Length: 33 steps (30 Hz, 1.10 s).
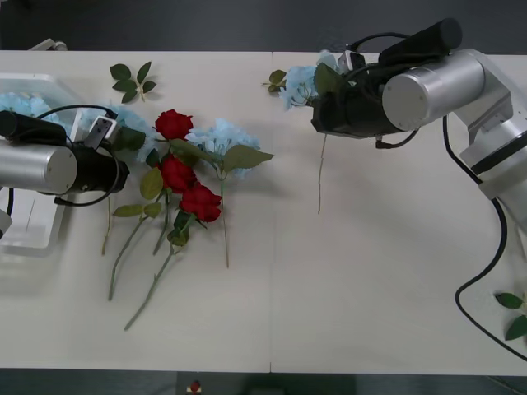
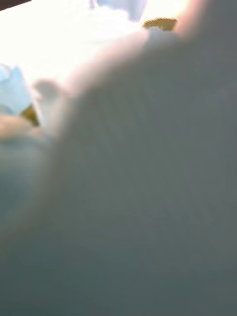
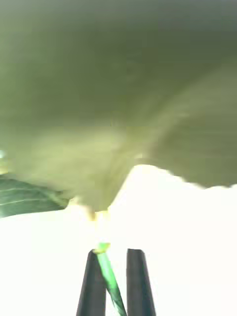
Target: Put the red flowers into the right box and the blue flowers into the left box
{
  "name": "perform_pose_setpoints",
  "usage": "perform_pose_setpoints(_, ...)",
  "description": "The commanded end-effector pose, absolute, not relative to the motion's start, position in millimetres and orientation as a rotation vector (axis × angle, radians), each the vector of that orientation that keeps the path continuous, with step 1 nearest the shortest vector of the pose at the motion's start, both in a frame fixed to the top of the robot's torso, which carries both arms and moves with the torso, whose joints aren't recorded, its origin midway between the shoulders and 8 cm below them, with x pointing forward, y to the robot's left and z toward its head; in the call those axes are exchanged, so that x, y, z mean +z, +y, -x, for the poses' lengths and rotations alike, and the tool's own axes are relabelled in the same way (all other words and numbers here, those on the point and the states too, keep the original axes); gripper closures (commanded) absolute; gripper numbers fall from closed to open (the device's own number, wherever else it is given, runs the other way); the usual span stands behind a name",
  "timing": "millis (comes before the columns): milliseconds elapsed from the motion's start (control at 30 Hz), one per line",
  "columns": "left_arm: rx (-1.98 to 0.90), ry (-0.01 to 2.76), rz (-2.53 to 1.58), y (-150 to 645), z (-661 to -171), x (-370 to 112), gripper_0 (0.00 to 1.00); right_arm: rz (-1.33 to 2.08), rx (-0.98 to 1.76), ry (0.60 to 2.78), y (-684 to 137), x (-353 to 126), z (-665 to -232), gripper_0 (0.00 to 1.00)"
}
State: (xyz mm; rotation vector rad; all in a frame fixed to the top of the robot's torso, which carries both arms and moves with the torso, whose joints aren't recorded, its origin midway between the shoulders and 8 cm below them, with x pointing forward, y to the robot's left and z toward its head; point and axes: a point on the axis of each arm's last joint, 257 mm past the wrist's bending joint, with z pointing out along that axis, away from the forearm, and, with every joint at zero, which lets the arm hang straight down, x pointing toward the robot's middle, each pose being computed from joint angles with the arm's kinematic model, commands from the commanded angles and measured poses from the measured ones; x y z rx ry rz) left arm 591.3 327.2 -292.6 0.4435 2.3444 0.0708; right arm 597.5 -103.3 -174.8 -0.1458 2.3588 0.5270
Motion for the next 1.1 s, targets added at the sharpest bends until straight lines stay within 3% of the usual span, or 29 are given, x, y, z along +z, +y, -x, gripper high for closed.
perform_pose_setpoints(33, 0.093, 2.266, -0.512, 325, -603, -255, 1.0, 0.341, 0.546, 2.241, -102, -134, -584, 1.0)
perform_pose_setpoints(567, -0.208, 2.335, -0.339, 359, -562, -151, 1.0, 0.883, 0.742, 1.852, -96, -60, -493, 1.0)
perform_pose_setpoints(900, -0.043, 2.278, -0.359, 441, -545, -87, 1.0, 1.073, 0.864, 1.578, -80, -34, -450, 1.0)
perform_pose_setpoints(1100, 0.035, 2.293, -0.287, 494, -522, -85, 1.0, 1.115, 0.94, 1.442, -69, -26, -427, 1.0)
